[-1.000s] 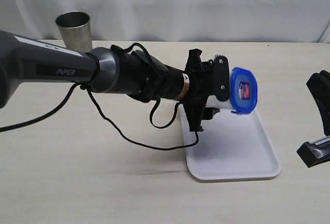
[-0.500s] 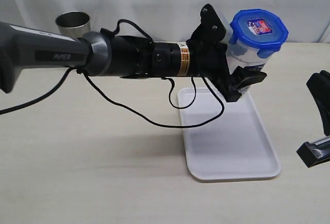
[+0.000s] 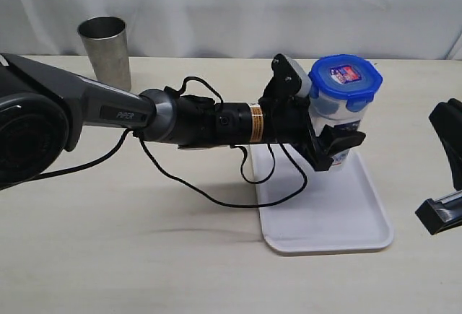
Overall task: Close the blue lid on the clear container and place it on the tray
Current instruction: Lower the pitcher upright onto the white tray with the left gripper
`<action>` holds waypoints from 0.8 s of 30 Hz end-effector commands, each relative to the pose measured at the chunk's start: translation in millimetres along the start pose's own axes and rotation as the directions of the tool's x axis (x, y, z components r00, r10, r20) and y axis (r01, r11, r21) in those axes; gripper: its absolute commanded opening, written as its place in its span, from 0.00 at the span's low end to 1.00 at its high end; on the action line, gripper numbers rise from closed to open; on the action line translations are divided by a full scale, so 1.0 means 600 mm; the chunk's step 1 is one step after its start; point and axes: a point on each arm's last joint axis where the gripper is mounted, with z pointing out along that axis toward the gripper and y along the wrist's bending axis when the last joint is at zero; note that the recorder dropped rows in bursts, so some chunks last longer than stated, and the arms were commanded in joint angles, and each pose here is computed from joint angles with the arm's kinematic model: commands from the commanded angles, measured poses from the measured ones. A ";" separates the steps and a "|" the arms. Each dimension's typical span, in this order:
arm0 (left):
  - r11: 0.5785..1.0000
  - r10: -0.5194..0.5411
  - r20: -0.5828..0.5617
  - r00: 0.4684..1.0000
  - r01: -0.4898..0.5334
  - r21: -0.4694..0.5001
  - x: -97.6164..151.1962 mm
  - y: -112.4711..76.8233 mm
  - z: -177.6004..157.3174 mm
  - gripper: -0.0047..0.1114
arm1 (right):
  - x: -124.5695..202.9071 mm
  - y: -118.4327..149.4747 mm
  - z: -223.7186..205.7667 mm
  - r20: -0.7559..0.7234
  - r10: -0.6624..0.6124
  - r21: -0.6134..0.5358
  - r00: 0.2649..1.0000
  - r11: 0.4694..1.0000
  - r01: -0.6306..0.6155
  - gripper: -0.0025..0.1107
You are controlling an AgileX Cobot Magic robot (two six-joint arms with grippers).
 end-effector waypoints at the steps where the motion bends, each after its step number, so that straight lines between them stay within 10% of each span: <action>1: 0.999 0.029 0.009 1.000 -0.029 0.018 -0.009 -0.001 -0.001 0.04 | 0.002 -0.001 -0.002 -0.002 -0.006 0.001 1.000 1.000 0.006 0.06; 24: 0.997 0.000 0.000 1.000 0.000 0.075 0.048 -0.014 0.013 0.04 | 0.002 -0.001 -0.002 -0.002 -0.006 0.001 1.000 1.000 0.006 0.06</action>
